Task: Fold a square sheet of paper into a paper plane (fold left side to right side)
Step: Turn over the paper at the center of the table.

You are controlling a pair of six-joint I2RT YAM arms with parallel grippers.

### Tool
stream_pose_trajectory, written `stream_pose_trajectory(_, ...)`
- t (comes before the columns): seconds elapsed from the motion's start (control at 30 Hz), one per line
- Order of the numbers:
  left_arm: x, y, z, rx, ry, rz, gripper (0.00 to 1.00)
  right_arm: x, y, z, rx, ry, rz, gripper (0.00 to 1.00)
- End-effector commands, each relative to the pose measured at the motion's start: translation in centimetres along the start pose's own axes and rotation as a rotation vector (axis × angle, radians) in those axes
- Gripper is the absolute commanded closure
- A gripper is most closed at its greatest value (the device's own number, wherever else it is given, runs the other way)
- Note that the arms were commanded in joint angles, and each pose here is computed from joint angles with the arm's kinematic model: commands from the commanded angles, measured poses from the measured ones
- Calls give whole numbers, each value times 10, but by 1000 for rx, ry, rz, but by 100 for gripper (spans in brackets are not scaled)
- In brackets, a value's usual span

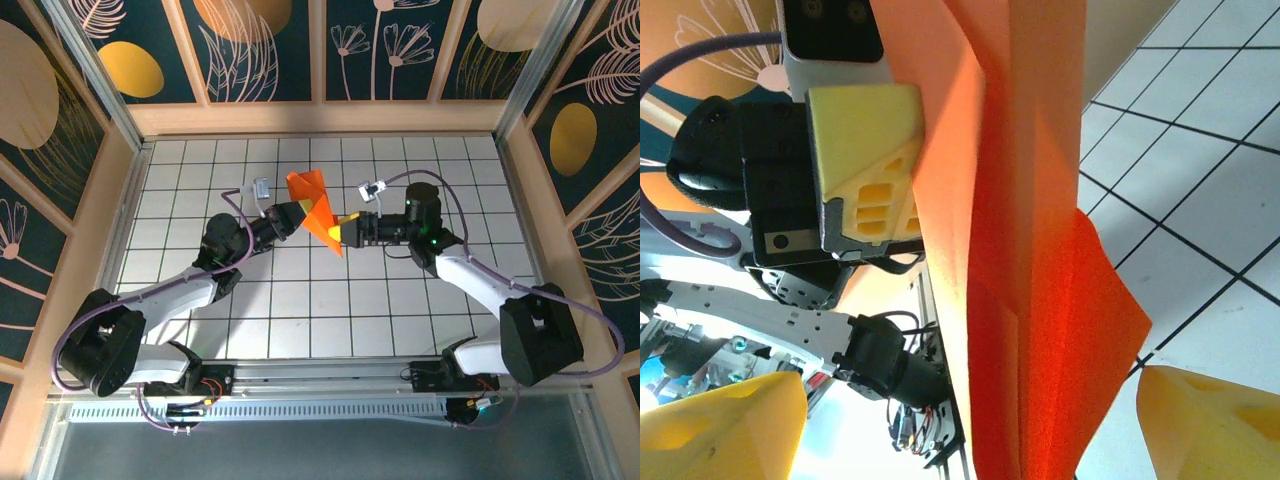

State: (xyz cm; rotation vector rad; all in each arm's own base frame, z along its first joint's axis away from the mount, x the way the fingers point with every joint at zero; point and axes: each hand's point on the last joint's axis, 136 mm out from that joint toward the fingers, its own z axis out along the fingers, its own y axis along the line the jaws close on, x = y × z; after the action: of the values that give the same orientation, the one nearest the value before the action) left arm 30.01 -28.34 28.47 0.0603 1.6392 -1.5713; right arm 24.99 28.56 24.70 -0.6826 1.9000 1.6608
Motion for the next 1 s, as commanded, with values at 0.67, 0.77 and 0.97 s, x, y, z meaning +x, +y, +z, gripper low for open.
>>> stream_pose_trajectory(0.67,0,-3,6,7,4,18,85,-31,5,6,53,-44,-100,89)
stream_pose_trajectory(0.77,-2,11,1,-75,-15,34,67,-34,4,4,80,-51,-112,97)
stream_pose_trajectory(0.97,-15,43,-29,-319,-113,87,58,-42,-10,-2,244,-72,-156,100)
